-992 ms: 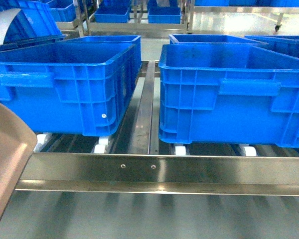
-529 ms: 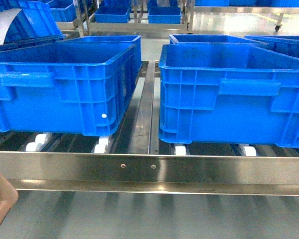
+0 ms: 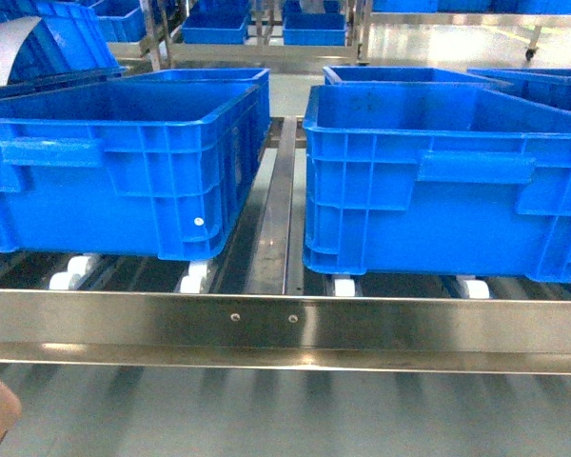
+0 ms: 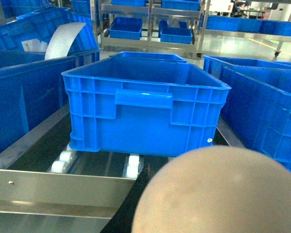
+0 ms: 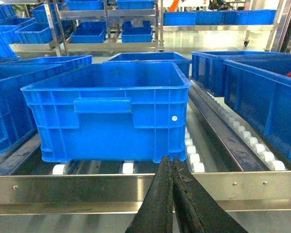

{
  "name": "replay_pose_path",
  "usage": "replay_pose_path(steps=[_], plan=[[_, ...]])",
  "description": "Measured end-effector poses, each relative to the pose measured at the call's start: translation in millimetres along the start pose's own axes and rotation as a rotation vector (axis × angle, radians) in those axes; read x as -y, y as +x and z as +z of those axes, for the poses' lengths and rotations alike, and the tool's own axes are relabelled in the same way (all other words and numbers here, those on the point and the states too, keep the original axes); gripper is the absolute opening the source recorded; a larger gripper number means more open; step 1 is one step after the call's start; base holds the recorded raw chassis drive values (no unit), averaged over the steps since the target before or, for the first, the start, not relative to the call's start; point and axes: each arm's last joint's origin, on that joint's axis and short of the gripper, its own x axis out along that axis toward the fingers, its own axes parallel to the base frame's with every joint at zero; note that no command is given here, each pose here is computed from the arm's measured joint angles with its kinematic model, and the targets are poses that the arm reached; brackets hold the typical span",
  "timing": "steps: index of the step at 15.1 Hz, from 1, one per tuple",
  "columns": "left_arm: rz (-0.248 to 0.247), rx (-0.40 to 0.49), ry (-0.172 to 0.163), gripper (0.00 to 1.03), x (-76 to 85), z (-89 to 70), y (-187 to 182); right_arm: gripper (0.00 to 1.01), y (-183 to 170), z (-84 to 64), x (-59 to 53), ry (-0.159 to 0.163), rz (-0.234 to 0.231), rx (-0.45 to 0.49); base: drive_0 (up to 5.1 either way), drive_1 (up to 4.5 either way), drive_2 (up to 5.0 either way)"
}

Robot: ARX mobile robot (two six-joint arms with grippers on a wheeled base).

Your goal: Place part in tray to right shelf

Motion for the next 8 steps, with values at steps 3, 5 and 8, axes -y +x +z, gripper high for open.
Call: replay_pose_path(steps=[3, 5, 8], plan=[[0.0, 0.002, 0.0, 0.12, 0.0, 0.6, -6, 0.02, -9, -6.5, -0.1, 0.0, 0.001, -0.055, 0.0, 0.0, 0.0], [0.0, 0.005, 0.001, 0.12, 0.0, 0.7, -10, 0.02, -13, -2.7, 0.0, 0.002, 0.0, -0.006, 0.0, 0.0, 0.0], [0.0, 0.004, 0.0, 0.12, 0.0, 0.5, -13, 0.02, -13, -3.1, 0.0, 0.003, 0.0, -0.009, 0.0, 0.0, 0.0]])
